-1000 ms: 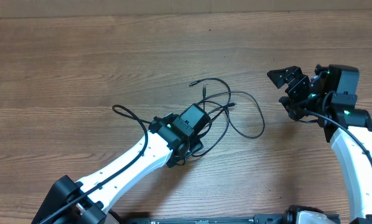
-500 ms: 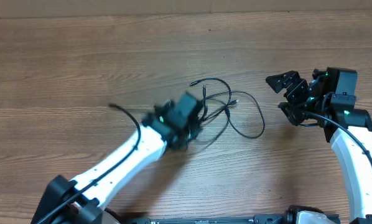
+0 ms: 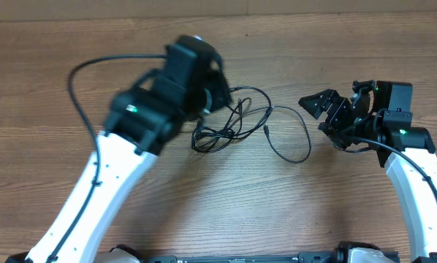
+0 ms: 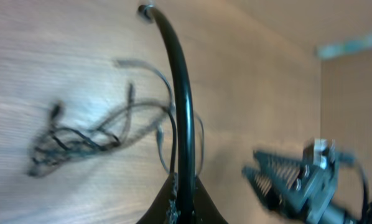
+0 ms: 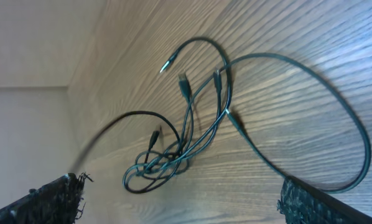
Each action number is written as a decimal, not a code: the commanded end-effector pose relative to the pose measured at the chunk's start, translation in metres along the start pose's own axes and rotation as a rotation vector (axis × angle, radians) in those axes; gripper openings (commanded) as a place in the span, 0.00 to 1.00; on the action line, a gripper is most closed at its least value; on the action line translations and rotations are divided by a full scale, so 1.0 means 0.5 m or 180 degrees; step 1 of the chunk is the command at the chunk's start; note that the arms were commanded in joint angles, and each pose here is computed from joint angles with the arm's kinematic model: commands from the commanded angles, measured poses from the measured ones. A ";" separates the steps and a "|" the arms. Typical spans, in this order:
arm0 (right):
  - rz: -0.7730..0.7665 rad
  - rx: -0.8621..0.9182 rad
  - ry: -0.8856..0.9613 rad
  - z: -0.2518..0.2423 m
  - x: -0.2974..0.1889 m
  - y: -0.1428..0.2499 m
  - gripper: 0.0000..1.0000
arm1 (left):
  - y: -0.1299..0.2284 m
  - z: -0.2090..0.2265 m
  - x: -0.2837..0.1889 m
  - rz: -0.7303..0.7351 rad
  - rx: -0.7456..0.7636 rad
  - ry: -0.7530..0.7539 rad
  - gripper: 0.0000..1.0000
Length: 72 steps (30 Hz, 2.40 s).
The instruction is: Untangle cables
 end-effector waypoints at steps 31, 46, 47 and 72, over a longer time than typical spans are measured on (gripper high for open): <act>-0.0373 -0.3434 -0.0779 0.196 0.415 0.210 0.21 | -0.093 0.028 -0.322 -0.1339 0.0206 0.0485 0.04; -0.1192 -0.3354 -0.1015 0.289 0.213 0.123 0.04 | -0.105 0.100 -0.167 -0.0687 -0.0041 -0.0744 0.05; -0.1257 -0.3362 -0.1058 0.297 0.195 0.122 0.04 | -0.110 0.103 -0.145 -0.0618 -0.0078 -0.0791 0.04; -0.1410 -0.2778 -0.1158 0.309 0.117 0.084 0.04 | -0.068 0.116 0.293 0.1668 0.1258 0.0512 0.90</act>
Point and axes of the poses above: each gripper's point midway between its finger pads, its own x axis out along the fingers, its own z axis along the line the jaws close on, y = z × x, the point moved 10 cm from there along -x, back along the fingers, and after that the axes turned 4 degrees about x, right-handed, at the moved point
